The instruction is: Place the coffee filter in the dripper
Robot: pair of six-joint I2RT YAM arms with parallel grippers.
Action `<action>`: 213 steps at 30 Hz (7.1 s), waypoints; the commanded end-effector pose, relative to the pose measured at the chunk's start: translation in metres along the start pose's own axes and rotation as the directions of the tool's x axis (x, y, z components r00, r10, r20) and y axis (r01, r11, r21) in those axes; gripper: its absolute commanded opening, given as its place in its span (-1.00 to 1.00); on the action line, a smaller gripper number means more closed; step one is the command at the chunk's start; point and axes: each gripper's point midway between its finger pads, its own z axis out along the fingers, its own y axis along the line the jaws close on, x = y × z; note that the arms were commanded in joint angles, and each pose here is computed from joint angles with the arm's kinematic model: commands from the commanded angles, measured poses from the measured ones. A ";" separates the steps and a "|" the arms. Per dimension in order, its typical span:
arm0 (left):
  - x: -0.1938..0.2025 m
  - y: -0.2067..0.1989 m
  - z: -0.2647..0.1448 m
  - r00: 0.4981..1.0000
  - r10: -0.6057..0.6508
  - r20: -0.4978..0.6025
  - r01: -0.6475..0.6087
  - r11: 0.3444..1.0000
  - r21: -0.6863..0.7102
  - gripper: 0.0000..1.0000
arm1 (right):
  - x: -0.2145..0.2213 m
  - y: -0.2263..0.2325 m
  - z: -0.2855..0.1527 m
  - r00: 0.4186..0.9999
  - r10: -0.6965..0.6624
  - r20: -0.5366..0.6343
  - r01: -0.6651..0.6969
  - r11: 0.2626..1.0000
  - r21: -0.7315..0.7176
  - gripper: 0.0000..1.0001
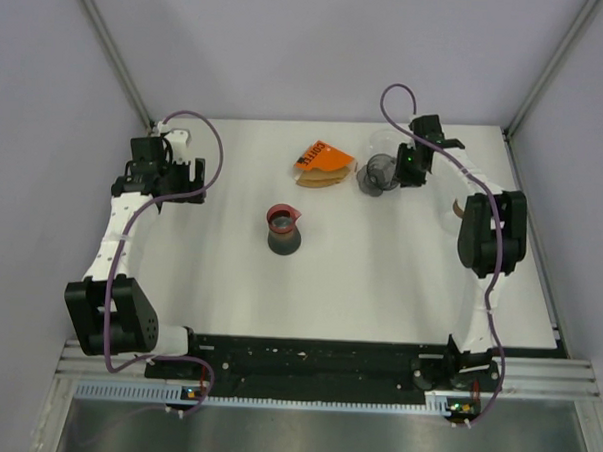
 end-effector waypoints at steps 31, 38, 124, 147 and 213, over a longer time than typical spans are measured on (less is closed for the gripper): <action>-0.017 -0.049 -0.035 0.992 0.107 0.069 -0.122 0.950 0.287 0.63 | -0.052 0.077 -0.098 0.941 -0.267 0.210 0.330 0.864 -0.380 -1.00; -0.031 -0.118 -0.094 0.959 0.187 0.214 -0.281 0.732 0.621 0.54 | -0.007 0.142 -0.187 0.764 -0.553 0.333 0.640 0.576 -0.509 -1.00; 0.009 -0.170 -0.026 0.753 0.351 0.557 -0.652 0.518 0.554 -1.00 | 0.031 0.299 -0.201 0.721 -0.550 0.422 0.667 0.385 -0.637 0.10; 0.013 -0.161 -0.030 0.757 0.410 0.509 -0.652 0.524 0.548 -0.14 | 0.009 0.291 -0.209 0.790 -0.462 0.404 0.612 0.547 -0.571 0.36; -0.034 -0.075 -0.044 0.932 0.286 0.223 -0.339 0.905 0.255 0.29 | 0.010 0.203 0.052 0.548 0.818 -0.177 -0.707 0.339 -0.620 -0.26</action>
